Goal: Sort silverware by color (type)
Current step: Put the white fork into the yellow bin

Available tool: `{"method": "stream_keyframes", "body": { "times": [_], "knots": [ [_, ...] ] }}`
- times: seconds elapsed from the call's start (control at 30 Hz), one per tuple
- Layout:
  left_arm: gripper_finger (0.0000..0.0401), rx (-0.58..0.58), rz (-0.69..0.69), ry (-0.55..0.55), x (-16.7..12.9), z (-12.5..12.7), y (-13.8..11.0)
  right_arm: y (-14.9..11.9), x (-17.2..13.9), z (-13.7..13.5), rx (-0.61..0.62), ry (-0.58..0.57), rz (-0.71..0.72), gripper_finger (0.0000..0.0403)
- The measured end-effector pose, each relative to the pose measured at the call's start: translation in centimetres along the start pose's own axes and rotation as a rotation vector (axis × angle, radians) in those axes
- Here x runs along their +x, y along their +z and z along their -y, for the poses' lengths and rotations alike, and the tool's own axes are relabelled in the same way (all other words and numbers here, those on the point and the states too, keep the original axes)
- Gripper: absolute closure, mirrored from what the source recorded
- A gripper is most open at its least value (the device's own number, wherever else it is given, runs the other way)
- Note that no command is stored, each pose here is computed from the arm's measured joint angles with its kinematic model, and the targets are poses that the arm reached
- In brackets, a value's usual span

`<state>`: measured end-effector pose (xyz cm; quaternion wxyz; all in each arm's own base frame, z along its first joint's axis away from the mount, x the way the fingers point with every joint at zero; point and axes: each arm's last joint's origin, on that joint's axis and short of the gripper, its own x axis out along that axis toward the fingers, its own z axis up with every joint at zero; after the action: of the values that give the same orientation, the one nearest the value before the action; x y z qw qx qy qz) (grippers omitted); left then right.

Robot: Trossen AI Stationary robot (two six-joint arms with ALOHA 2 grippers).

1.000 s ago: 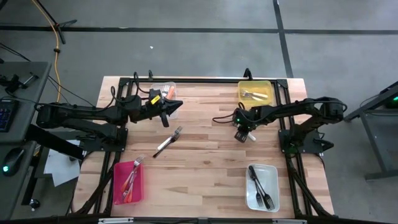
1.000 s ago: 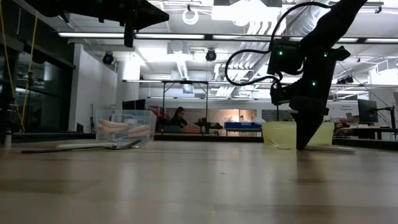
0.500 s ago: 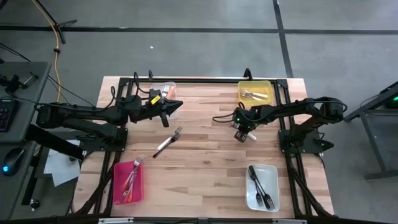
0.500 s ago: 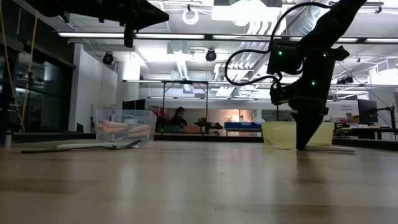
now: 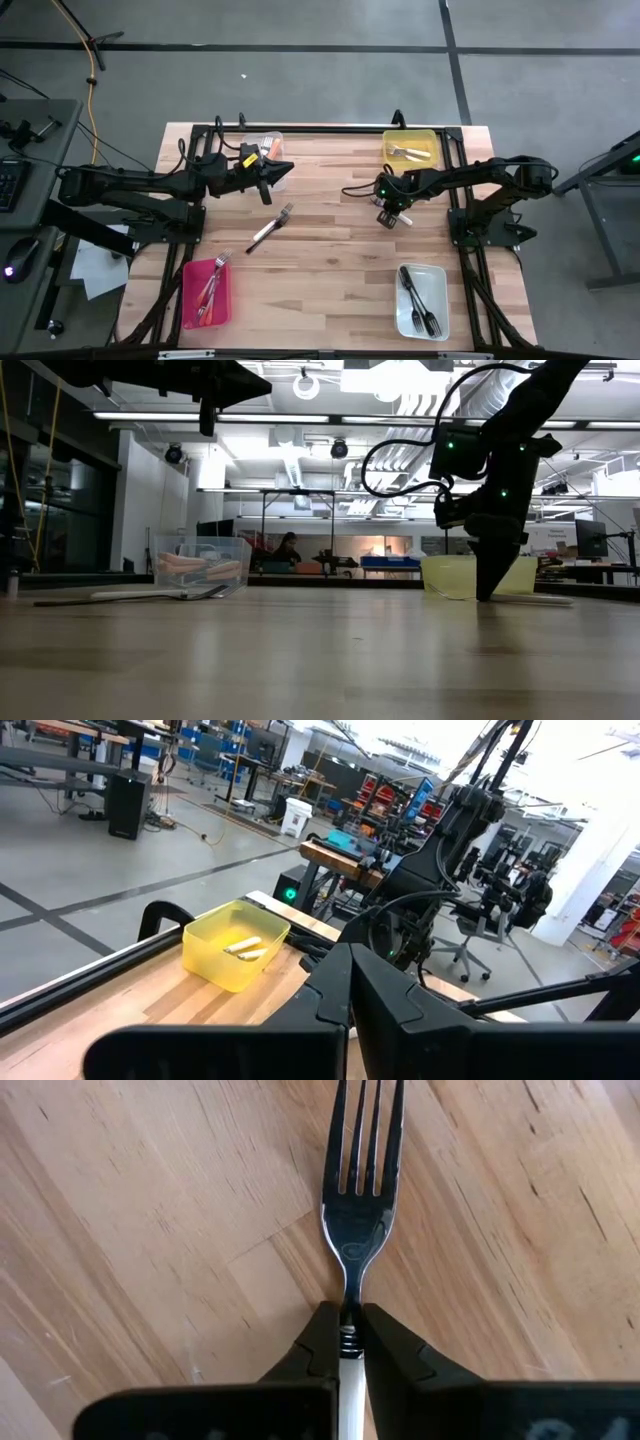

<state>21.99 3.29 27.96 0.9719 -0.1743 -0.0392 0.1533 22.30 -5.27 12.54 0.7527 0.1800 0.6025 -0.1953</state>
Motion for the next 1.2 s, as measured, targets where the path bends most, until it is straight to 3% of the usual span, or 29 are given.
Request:
{"method": "stream_keyframes", "body": {
  "times": [0.5,0.7,0.83,1.0,1.2],
  "knots": [
    [0.0271,0.039,-0.073,0.026,0.0,-0.3,-0.7,0.0,0.0,0.0,0.0,0.002,0.002,0.0394],
    [0.0251,0.065,-0.094,-0.03,0.0,-0.1,-0.8,0.0,0.0,0.0,0.004,0.002,0.002,0.0394],
    [0.0282,0.122,-0.103,-0.061,-0.1,0.0,-0.8,0.0,0.0,0.0,0.004,0.004,0.002,0.0394],
    [0.0384,0.162,-0.127,-0.067,-0.1,0.0,-1.1,0.0,0.0,0.0,0.004,0.008,0.001,0.0394],
    [0.0399,0.16,-0.176,-0.06,-0.2,0.0,-1.6,0.0,0.0,0.0,0.004,0.009,0.001,0.0393]
  ]
}}
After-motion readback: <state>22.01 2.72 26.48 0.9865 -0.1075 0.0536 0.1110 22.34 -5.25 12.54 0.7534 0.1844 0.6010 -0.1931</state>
